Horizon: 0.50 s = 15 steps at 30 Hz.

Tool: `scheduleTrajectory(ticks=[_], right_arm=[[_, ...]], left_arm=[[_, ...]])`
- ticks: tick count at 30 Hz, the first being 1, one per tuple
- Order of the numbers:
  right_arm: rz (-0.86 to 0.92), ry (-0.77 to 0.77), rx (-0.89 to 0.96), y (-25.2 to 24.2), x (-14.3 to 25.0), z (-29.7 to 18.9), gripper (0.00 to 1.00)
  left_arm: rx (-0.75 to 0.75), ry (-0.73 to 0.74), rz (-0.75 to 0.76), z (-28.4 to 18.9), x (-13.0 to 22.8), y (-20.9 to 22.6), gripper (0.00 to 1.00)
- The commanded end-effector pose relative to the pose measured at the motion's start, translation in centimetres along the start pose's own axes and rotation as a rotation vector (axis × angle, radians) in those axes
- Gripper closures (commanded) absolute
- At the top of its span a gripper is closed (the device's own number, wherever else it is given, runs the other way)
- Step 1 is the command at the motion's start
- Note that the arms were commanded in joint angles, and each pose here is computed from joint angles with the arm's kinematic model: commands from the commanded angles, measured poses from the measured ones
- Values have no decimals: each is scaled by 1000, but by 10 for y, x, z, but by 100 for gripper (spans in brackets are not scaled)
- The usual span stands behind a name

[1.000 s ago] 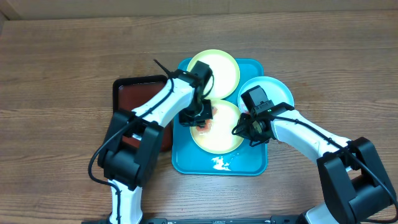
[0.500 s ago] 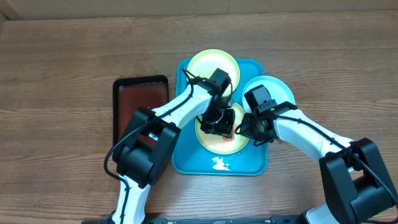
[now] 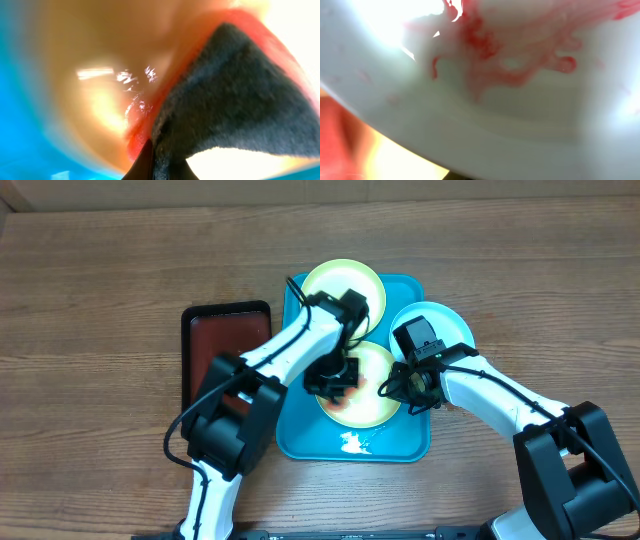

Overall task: Clean dirty plates on tray and stack at the side
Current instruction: 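Scrub the lower yellow plate with the sponge in the left gripper, then return the sponge to the red tray and release it with the left gripper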

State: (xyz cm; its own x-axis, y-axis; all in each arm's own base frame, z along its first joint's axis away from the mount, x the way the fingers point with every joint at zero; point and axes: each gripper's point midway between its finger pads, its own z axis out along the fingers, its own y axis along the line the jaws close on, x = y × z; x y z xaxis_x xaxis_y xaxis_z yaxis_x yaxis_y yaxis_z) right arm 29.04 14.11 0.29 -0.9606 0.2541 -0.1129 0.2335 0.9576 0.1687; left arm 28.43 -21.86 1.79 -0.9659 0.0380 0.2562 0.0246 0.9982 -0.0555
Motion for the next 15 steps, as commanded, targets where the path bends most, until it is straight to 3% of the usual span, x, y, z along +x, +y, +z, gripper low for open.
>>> scheduleTrajectory(ticks=[1,5,10,15], right_arm=[[-8,27,103,-25,11,20,96],[-8,29,105,-25,12,20,96],[-30,33,110,-26,12,20,96],[-30,33,110,-26,12,20,96]], left_arm=[[-176,-143,-86,-22,-29,43,96],[-111,-159,-62,-43,-25,41,96],[124,-228,-38,-102,-12,31,96],[114,-413,-181,-165,-13,100,96]])
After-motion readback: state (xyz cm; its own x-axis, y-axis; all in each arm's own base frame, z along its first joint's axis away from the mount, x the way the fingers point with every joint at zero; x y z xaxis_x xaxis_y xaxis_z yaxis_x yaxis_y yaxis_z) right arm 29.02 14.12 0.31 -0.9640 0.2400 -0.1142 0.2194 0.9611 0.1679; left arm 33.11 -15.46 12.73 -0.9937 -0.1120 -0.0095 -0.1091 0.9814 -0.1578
